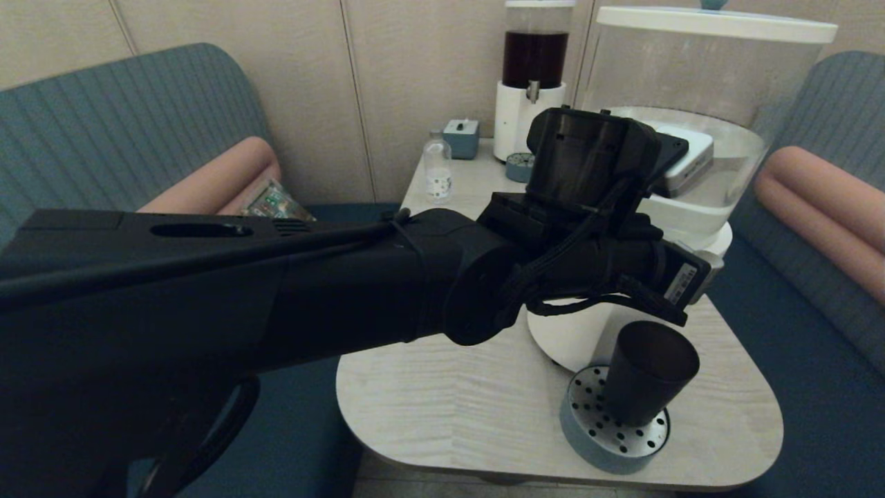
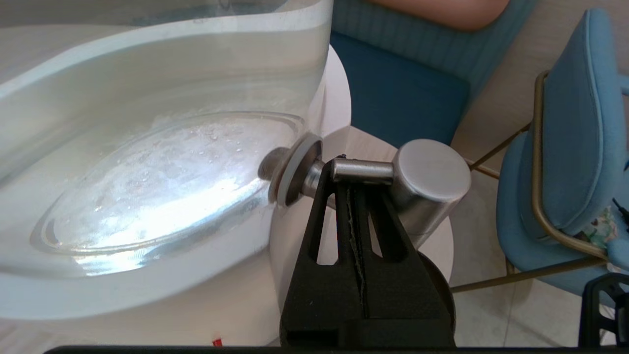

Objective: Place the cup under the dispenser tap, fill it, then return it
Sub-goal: Turn off the faucet, then place the cup next to the water dispenser

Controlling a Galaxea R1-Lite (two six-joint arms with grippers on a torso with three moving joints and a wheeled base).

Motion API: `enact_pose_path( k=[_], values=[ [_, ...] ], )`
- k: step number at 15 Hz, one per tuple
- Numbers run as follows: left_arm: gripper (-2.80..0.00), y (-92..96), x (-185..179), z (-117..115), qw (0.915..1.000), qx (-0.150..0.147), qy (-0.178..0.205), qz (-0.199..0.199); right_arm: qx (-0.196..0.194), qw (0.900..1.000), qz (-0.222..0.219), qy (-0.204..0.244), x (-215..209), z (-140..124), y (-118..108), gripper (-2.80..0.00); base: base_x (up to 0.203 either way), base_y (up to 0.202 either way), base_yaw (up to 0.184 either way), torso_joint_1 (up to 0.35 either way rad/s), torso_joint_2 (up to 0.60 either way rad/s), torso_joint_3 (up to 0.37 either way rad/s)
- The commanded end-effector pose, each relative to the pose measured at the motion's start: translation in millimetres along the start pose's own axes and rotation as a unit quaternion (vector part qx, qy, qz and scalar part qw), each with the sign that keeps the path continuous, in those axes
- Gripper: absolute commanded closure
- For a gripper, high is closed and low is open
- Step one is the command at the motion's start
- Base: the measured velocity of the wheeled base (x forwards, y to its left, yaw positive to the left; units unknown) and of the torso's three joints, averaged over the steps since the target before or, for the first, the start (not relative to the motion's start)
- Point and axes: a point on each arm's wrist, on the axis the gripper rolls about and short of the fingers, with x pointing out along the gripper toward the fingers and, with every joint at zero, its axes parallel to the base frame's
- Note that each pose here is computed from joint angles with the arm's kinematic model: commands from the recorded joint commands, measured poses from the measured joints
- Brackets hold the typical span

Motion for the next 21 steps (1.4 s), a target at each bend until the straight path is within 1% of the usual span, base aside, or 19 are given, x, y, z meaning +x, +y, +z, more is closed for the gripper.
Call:
enact_pose_path(
  k=[1, 2, 4, 9, 12, 15, 18, 19, 20, 21],
  values=[
    [0.0, -0.4, -5.5, 2.5, 1.0, -0.001, 0.001, 0.0, 0.0, 1.0, 0.001, -0.001, -0.1, -0.2, 0.0, 0.0, 0.0, 0.0, 0.0, 0.0, 0.0, 0.0],
    [0.0, -0.5, -8.4, 2.4, 1.0, -0.002, 0.004, 0.0, 0.0, 1.0, 0.001, -0.001, -0.1, 0.0, 0.0, 0.0, 0.0, 0.0, 0.0, 0.0, 0.0, 0.0],
    [0.0, -3.0, -19.6, -6.3, 0.9996, -0.006, 0.028, -0.001, 0.0, 1.0, 0.001, -0.001, -0.1, 0.0, 0.0, 0.0, 0.0, 0.0, 0.0, 0.0, 0.0, 0.0],
    [0.0, -8.4, -64.7, 1.9, 0.9993, -0.01, 0.037, 0.003, 0.0, 1.0, 0.001, -0.001, -0.1, -0.2, 0.0, 0.0, 0.0, 0.0, 0.0, 0.0, 0.0, 0.0],
    [0.0, -14.5, -114.5, 7.2, 0.9992, -0.016, 0.037, 0.004, 0.0, 1.0, 0.001, -0.001, -0.1, 0.0, 0.0, 0.0, 0.0, 0.0, 0.0, 0.0, 0.0, 0.0],
    [0.0, -28.9, -188.8, 2.8, 0.998, -0.055, 0.032, -0.003, 0.0, 1.0, 0.001, -0.001, -0.1, -0.2, 0.0, 0.0, 0.0, 0.0, 0.0, 0.0, 0.0, 0.0],
    [0.0, -43.6, -265.9, -21.2, 0.9952, -0.092, 0.019, -0.025, 0.0, 1.0, 0.001, -0.001, -0.1, -0.2, 0.0, 0.0, 0.0, 0.0, 0.0, 0.0, 0.0, 0.0],
    [0.0, -46.8, -282.2, -36.8, 0.9941, -0.104, 0.017, -0.027, 0.0, 1.0, 0.001, -0.001, -0.1, -0.1, 0.0, 0.0, 0.0, 0.0, 0.0, 0.0, 0.0, 0.0],
    [0.0, -48.5, -290.7, -50.4, 0.9933, -0.112, 0.009, -0.026, 0.0, 1.0, 0.001, -0.001, -0.1, -0.2, 0.0, 0.0, 0.0, 0.0, 0.0, 0.0, 0.0, 0.0],
    [0.0, -48.1, -295.8, -62.6, 0.9929, -0.117, -0.009, -0.02, 0.0, 1.0, 0.001, -0.001, -0.1, 0.0, 0.0, 0.0, 0.0, 0.0, 0.0, 0.0, 0.0, 0.0]
  ],
)
